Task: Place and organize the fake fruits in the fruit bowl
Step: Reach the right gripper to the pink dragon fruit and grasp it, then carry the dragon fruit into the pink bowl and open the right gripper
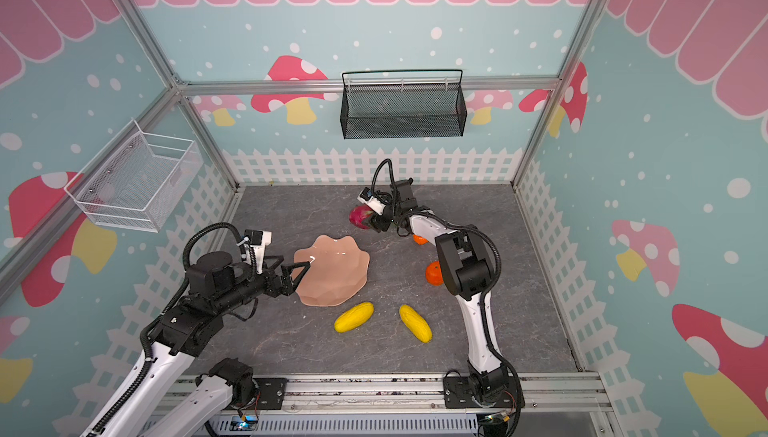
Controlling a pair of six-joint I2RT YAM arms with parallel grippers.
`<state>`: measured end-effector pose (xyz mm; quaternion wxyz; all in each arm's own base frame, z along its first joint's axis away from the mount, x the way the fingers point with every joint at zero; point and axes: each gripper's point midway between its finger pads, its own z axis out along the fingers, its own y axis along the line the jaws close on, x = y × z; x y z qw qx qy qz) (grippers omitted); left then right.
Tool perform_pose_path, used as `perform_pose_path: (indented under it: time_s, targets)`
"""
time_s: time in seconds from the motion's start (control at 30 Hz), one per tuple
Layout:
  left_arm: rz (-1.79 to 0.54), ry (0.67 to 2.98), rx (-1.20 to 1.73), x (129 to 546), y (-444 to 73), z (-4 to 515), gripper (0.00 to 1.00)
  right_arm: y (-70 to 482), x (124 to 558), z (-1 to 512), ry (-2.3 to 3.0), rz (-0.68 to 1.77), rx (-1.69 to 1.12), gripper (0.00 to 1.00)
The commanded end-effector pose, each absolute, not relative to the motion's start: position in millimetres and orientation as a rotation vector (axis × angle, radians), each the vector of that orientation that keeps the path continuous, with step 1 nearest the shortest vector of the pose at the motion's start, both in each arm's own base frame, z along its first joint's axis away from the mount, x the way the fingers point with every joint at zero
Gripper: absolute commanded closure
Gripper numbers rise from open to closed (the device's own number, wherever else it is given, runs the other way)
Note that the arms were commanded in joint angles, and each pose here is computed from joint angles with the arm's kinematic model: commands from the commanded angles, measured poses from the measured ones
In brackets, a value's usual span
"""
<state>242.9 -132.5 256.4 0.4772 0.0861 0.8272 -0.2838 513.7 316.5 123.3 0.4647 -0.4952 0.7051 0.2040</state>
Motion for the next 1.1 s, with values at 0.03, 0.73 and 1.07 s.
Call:
perform_pose_path:
  time_s: [0.03, 0.73, 1.07]
  targets:
    - [-0.670, 2.012, 0.173, 242, -125, 256, 0.00, 324, 484, 207, 1.561, 0.554, -1.149, 0.53]
    - [-0.541, 2.130, 0.133, 241, -105, 237, 0.00, 399, 312, 172, 1.575, 0.743, -1.384, 0.52]
    - [-0.515, 2.111, 0.120, 240, -100, 240, 0.00, 432, 312, 119, 1.651, 0.661, -1.527, 0.51]
